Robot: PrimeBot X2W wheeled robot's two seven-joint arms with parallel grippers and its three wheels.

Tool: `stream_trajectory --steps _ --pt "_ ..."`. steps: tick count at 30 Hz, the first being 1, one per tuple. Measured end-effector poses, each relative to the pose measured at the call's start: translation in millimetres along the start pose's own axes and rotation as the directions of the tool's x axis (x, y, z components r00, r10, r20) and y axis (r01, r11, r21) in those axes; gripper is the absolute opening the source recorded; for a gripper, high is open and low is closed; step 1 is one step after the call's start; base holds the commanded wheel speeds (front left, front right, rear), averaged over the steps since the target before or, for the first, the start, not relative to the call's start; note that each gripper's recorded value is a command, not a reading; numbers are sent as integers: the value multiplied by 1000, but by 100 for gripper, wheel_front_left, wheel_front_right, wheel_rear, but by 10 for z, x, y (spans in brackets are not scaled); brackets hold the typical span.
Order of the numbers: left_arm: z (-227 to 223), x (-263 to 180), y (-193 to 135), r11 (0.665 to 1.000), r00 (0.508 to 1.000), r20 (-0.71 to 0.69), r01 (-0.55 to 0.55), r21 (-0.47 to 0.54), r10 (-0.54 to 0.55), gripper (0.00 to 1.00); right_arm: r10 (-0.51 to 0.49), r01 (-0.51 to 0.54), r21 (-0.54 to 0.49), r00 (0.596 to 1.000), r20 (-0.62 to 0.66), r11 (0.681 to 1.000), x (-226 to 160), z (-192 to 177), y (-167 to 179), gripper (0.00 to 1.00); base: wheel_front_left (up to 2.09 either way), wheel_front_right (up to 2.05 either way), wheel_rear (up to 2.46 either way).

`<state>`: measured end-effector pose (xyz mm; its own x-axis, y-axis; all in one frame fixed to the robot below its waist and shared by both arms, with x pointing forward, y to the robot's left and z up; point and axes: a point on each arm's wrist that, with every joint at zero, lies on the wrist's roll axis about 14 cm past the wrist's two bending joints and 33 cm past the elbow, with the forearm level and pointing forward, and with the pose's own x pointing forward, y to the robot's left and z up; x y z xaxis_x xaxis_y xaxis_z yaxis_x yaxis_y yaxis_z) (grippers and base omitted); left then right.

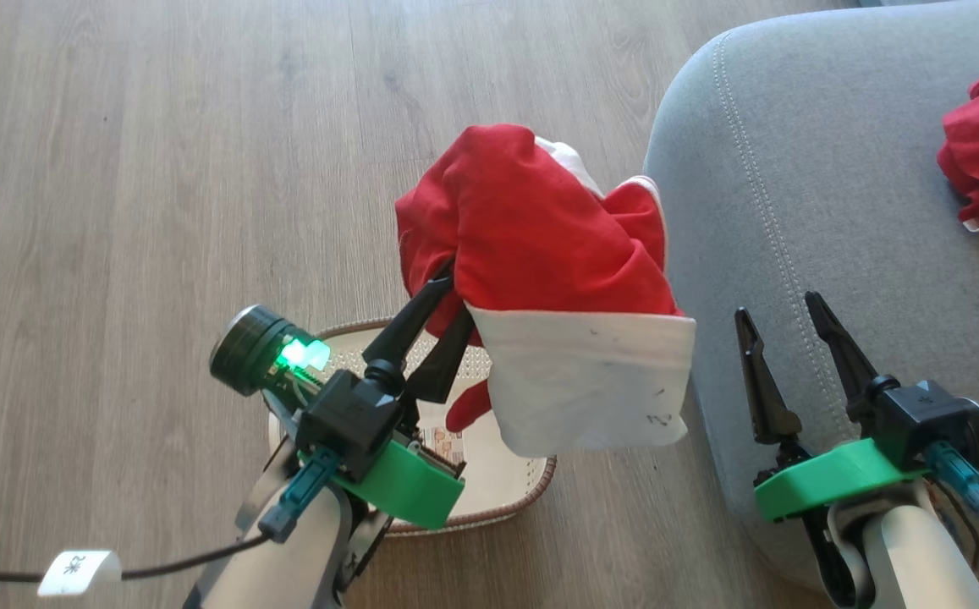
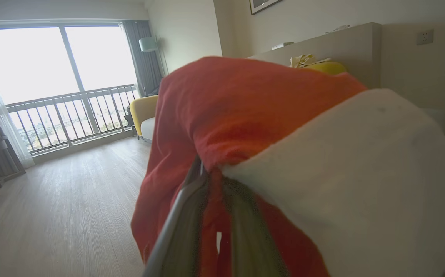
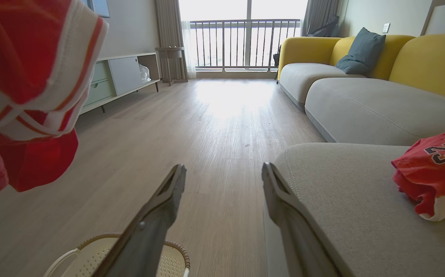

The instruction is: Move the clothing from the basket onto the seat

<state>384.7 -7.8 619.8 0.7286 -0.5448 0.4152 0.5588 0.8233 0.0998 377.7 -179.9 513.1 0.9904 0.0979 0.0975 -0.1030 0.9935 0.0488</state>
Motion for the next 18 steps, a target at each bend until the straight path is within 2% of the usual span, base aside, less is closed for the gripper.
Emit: stream_trajectory --steps 13,18 --pt "-14 20 41 1000 1000 0 -11 1 11 0 -9 9 -5 1000 0 1000 -7 2 -37 100 0 0 0" --pt "-76 17 86 1000 1000 -16 -24 1 24 0 95 -95 -14 995 11 995 -1 60 183 100 0 0 0"
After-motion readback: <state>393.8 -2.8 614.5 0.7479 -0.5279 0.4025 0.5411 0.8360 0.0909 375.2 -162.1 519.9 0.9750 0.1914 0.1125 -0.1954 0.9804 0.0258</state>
